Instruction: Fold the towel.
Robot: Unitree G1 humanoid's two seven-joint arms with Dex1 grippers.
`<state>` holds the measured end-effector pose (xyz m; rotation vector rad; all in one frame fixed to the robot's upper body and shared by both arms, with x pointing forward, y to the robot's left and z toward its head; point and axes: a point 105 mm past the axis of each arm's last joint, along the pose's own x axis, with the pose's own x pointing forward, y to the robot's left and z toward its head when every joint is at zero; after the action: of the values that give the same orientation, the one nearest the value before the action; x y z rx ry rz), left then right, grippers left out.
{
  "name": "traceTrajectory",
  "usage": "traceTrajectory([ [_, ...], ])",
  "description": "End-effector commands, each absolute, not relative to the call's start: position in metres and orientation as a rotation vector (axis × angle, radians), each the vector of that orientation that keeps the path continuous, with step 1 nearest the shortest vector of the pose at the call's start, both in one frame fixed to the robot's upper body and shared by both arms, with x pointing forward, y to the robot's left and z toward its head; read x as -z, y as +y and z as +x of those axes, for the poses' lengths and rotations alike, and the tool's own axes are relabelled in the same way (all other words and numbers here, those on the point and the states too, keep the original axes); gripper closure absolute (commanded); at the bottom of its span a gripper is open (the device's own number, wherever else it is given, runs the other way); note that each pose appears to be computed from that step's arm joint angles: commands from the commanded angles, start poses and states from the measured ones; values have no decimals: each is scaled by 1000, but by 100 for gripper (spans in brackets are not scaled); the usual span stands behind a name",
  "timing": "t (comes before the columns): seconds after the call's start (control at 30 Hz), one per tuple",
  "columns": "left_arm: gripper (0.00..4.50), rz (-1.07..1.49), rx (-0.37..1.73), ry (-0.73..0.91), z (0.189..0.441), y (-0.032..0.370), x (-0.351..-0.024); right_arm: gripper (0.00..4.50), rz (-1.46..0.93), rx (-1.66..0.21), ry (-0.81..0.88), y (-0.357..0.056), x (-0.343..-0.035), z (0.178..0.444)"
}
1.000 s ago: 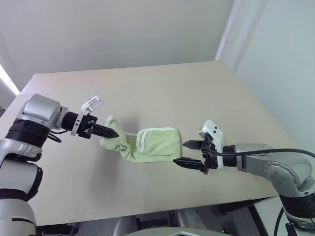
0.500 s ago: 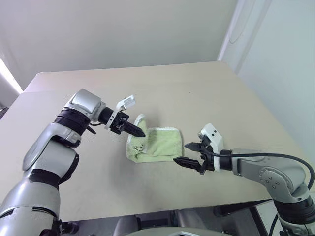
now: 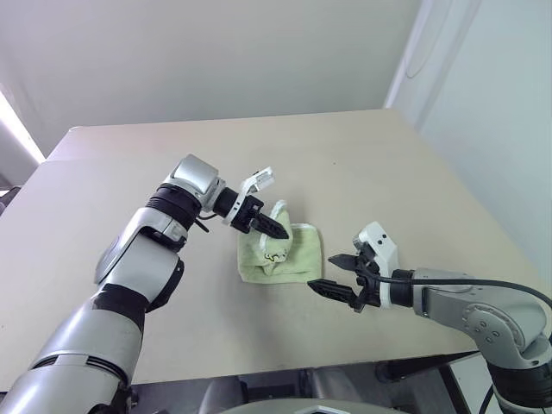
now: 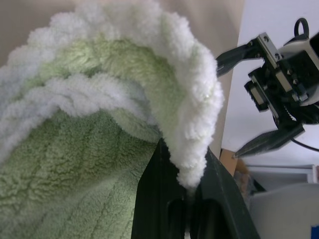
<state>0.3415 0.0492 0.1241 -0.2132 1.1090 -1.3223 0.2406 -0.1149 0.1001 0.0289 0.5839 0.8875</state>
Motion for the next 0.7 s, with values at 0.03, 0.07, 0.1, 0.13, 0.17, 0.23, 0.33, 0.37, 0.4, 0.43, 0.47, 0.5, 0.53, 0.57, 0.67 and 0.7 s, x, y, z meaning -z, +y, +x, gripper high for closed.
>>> traceTrajectory([
  [0.03,448,-203,1335,1039,348,43,-133,0,15,-881,534,-114,-110,241],
  [0.07,448,-195,1348,1029,347,40,-131,0,11,-879,538,-114,-108,241],
  [0.1,448,-173,1353,1022,347,37,-128,0,7,-878,541,-115,-108,240],
  [0.13,448,-167,1349,1028,346,34,-124,0,4,-876,542,-115,-107,240],
  [0.17,448,-166,1350,1026,346,32,-121,0,3,-874,543,-115,-107,240],
  [0.23,448,-164,1369,1007,345,30,-121,0,2,-868,541,-116,-107,240],
  [0.33,377,-189,1389,1004,344,28,-123,0,-2,-854,545,-117,-106,242],
  [0.37,341,-188,1414,999,341,27,-125,0,-3,-851,547,-118,-105,241],
  [0.4,310,-179,1433,991,339,26,-126,0,-4,-850,547,-118,-105,241],
  [0.43,276,-174,1434,990,339,25,-125,0,-3,-850,547,-117,-105,241],
  [0.47,237,-173,1440,991,338,25,-125,0,-3,-851,547,-117,-105,241],
  [0.5,199,-175,1449,987,337,24,-126,0,-3,-852,547,-117,-105,241],
  [0.53,170,-195,1461,985,335,24,-129,0,-3,-851,547,-117,-105,241],
  [0.57,128,-214,1474,990,333,24,-133,0,-2,-850,549,-117,-105,241],
  [0.67,19,-247,1544,967,325,27,-144,0,-2,-847,553,-118,-104,241],
  [0.7,2,-258,1561,960,323,28,-147,0,-2,-847,553,-118,-104,241],
])
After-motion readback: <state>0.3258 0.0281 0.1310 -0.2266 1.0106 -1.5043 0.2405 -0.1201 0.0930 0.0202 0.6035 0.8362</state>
